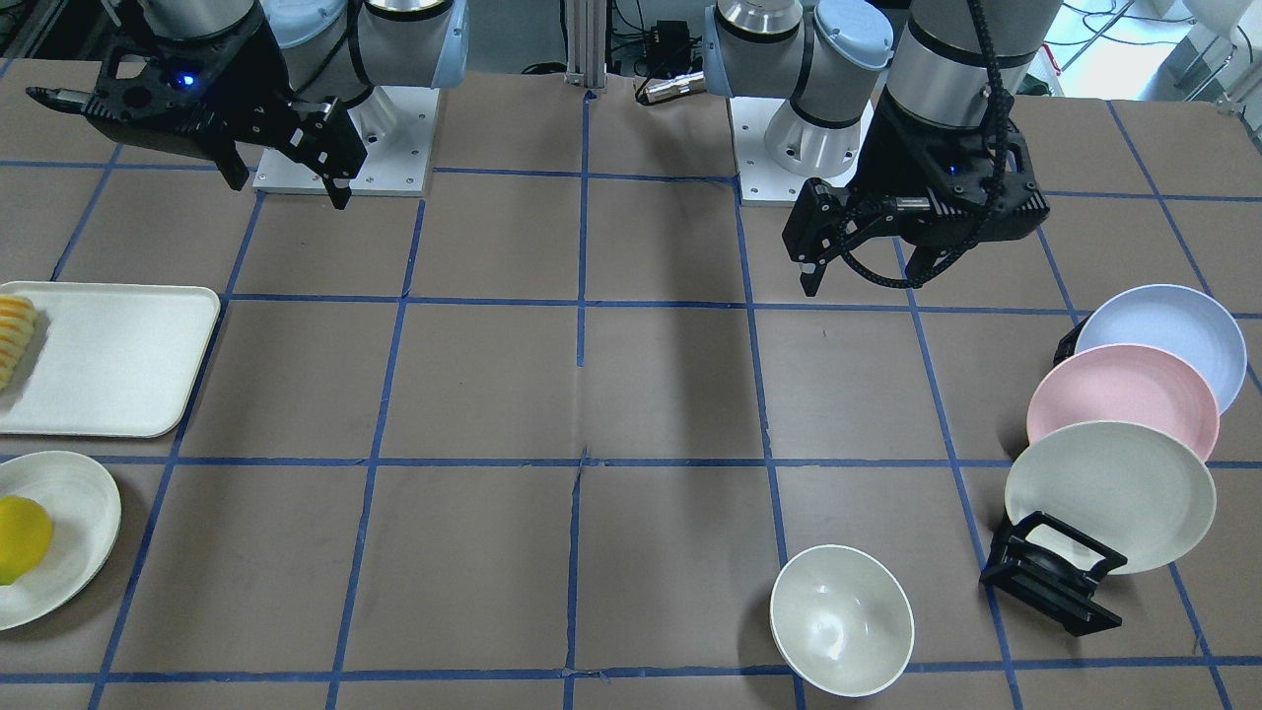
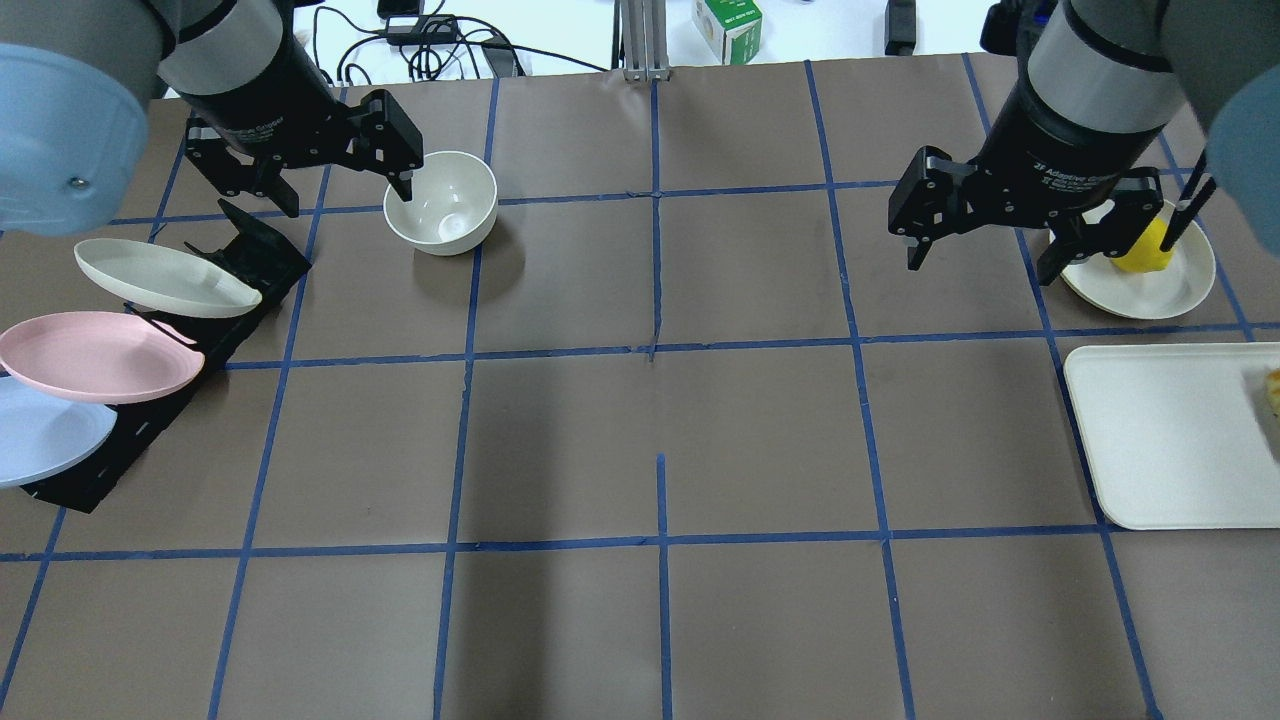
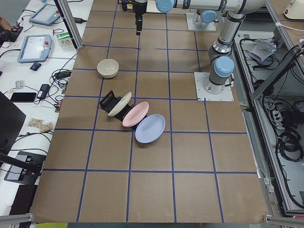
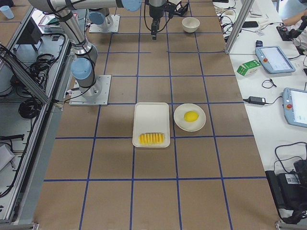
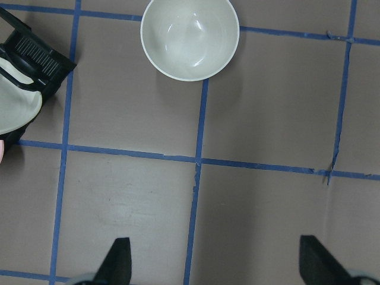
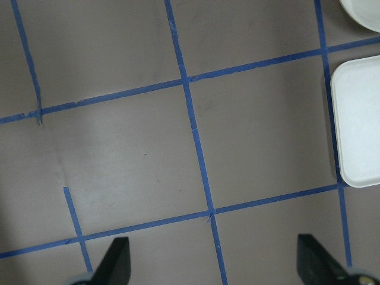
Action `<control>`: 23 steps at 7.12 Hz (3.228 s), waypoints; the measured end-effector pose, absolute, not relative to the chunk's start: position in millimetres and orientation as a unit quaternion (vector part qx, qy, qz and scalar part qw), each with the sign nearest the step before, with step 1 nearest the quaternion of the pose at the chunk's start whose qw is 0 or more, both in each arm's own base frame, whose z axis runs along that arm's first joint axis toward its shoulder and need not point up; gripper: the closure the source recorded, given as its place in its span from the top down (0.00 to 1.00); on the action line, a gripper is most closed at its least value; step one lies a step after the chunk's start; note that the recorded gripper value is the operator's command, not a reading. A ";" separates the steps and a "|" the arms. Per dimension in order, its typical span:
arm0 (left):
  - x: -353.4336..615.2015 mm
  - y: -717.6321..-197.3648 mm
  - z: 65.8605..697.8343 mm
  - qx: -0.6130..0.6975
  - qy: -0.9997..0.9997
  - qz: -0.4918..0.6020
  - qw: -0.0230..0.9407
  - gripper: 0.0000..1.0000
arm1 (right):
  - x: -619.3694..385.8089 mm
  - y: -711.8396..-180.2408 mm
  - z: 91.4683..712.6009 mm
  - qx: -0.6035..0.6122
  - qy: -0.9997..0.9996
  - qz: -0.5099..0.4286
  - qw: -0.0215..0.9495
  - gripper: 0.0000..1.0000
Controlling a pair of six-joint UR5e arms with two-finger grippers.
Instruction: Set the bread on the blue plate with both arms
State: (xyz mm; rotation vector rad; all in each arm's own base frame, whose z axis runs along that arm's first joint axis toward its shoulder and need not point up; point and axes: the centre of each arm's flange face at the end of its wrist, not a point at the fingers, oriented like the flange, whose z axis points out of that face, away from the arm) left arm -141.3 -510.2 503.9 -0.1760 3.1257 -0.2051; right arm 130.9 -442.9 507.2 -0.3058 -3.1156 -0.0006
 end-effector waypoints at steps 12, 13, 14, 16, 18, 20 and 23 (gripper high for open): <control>-26.0 -512.7 514.8 -0.153 0.983 -0.051 0.092 1.00 | 121.0 -448.4 492.7 -0.111 -0.994 -0.013 0.012 1.00; 26.1 -513.3 511.0 -0.200 0.974 -0.039 0.094 1.00 | 108.6 -451.5 486.1 -0.113 -0.993 -0.020 0.013 1.00; 76.4 -512.0 503.5 -0.245 0.965 -0.026 0.094 1.00 | 83.2 -455.5 477.0 -0.102 -0.994 -0.029 0.013 1.00; 179.1 -501.3 479.6 -0.331 0.939 -0.005 0.097 1.00 | -3.4 -459.0 455.2 -0.064 -0.997 -0.049 0.003 1.00; 279.8 -482.5 436.8 -0.396 0.912 0.015 0.108 1.00 | -88.6 -448.6 425.8 -0.057 -0.997 -0.049 0.002 1.00; 334.9 -473.5 394.3 -0.400 0.901 0.052 0.161 0.94 | -159.8 -439.7 384.4 -0.057 -0.997 -0.047 0.019 1.00; 381.8 -452.1 328.1 -0.427 0.884 0.080 0.172 0.91 | -266.2 -438.7 304.7 -0.087 -0.994 -0.061 0.009 1.00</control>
